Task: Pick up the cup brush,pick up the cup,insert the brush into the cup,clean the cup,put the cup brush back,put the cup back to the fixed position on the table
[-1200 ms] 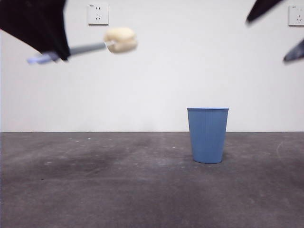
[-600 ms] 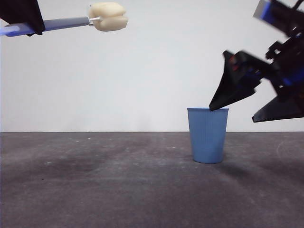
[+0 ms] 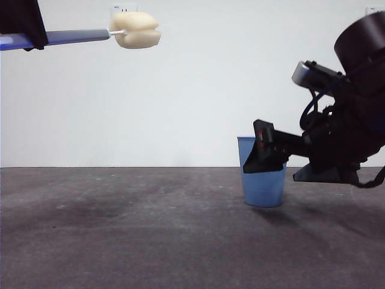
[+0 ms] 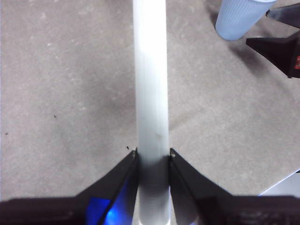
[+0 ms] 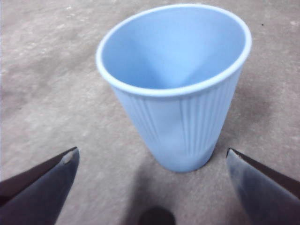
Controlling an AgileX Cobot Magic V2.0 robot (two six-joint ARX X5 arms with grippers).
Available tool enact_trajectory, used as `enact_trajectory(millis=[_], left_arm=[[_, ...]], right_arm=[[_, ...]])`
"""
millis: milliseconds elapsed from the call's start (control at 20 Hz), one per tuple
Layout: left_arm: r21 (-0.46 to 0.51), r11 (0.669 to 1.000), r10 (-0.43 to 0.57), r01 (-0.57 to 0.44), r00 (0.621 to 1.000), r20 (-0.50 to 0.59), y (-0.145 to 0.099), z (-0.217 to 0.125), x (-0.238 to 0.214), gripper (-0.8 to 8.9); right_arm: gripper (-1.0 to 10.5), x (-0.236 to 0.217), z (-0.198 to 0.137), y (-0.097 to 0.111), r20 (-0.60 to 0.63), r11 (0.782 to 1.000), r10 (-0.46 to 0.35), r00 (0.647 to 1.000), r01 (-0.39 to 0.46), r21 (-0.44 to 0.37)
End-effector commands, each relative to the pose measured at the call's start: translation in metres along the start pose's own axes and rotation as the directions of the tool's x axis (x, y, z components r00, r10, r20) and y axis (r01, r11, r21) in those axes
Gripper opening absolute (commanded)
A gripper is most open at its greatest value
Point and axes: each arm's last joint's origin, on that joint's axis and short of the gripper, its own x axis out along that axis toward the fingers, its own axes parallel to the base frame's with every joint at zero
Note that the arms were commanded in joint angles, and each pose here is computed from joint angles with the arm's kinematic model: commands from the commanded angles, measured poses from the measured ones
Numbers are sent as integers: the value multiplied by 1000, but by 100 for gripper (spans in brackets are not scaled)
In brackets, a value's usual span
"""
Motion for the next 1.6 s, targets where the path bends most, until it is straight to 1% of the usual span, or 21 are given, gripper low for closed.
enact_trajectory(millis=[50,250,450,800,850,950,1050,1150,1250,1300,1350,1400,1550,1600], left_arm=[[8,1000,-2,2,1000,-4,0,-2,1,-8],[5,1000,-3,3,1000,-5,0,-2,1,-8],[5,1000,-4,4,1000,-7,0,-2,1,-9],[5,1000,-3,3,1000,-7,0,-2,1,-8],[5,1000,-3,3,1000,-7,0,-2,1,-8],[5,1000,-3,3,1000,-7,0,-2,1,-9],[5,1000,-3,3,1000,-6,0,-2,1,-9],[6,1000,-3,3,1000,-6,0,-2,1,-9],[7,1000,-3,3,1000,-6,0,-2,1,-9],[13,1000,-2,2,1000,-6,0,-2,1,-9],[20,1000,-1,1,1000,-6,0,-2,1,-9],[34,999,1,-1,1000,-7,0,-2,1,-9],[94,996,8,-6,1000,-28,0,-4,2,-9],[119,993,9,-4,999,-37,0,-4,3,-9]], right_arm=[[598,5,-9,-2,3,1000,-5,1000,5,-27],[597,12,-10,-4,92,999,-7,996,10,-37],[597,24,-12,-12,112,998,-43,993,47,-29],[590,43,9,-15,175,997,-40,984,50,-52],[549,44,10,-15,180,997,-40,983,51,-52],[404,45,10,-15,179,997,-39,983,50,-53],[346,45,9,-15,168,997,-41,985,50,-51],[221,45,9,-15,164,998,-39,986,48,-51],[132,45,9,-15,165,998,-38,985,47,-52],[47,45,9,-14,165,998,-28,986,37,-53],[-19,45,9,-13,161,998,5,987,4,-59],[-16,45,9,-11,159,997,48,986,-39,-59],[-16,37,17,-1,116,995,82,990,-74,-67],[-16,31,22,4,95,992,92,991,-82,-96]])
